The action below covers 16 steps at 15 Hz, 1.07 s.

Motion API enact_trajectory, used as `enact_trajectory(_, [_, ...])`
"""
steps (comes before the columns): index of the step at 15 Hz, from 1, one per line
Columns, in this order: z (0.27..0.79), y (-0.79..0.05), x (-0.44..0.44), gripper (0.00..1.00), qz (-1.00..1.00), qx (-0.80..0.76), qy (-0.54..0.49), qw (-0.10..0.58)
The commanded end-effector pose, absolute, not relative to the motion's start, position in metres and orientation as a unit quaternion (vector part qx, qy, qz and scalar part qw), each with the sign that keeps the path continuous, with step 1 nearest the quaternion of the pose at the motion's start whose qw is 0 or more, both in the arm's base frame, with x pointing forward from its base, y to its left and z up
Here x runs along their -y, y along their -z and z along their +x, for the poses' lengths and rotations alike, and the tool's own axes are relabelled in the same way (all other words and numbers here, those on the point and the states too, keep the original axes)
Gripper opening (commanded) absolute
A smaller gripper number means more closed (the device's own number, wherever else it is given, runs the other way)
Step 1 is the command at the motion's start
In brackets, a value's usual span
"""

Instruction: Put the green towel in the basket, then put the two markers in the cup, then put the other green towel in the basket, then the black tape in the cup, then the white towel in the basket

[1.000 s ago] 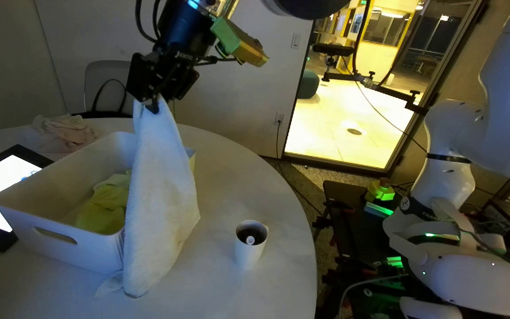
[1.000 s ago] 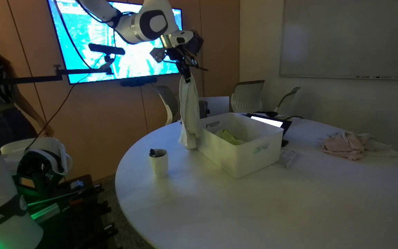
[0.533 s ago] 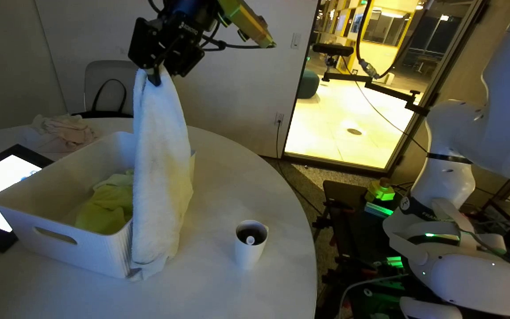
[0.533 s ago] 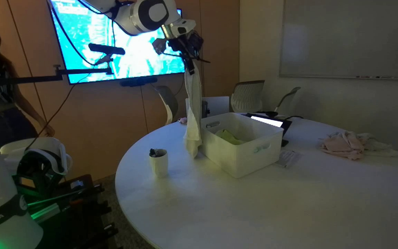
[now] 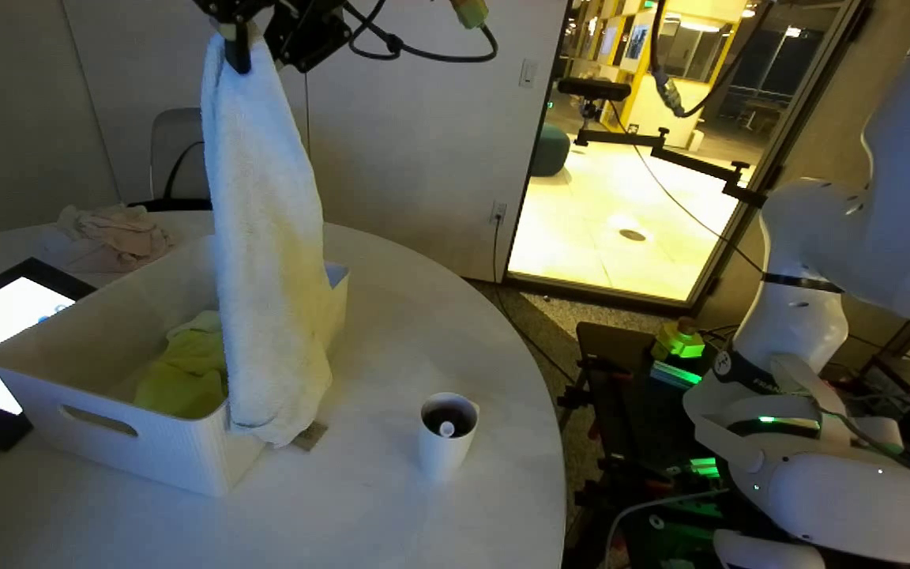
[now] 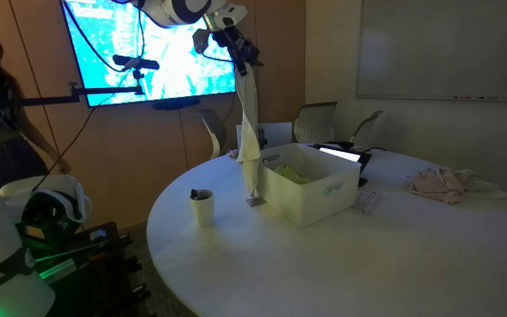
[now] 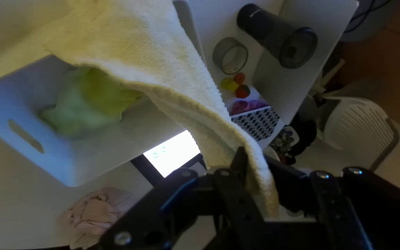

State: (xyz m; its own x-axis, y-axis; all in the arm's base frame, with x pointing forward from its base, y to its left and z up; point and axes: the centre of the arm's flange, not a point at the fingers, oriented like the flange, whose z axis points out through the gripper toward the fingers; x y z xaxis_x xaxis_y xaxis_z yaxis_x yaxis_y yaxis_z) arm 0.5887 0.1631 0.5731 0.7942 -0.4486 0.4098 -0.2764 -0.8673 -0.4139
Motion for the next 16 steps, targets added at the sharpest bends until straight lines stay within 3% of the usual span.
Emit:
enact_trajectory(1, [0.574, -0.606, -0.162, 0.07, -0.919, -0.201, 0.265, 0.210])
enact_trajectory(16, [0.607, -0.639, -0.173, 0.07, -0.792, -0.317, 0.448, 0.267])
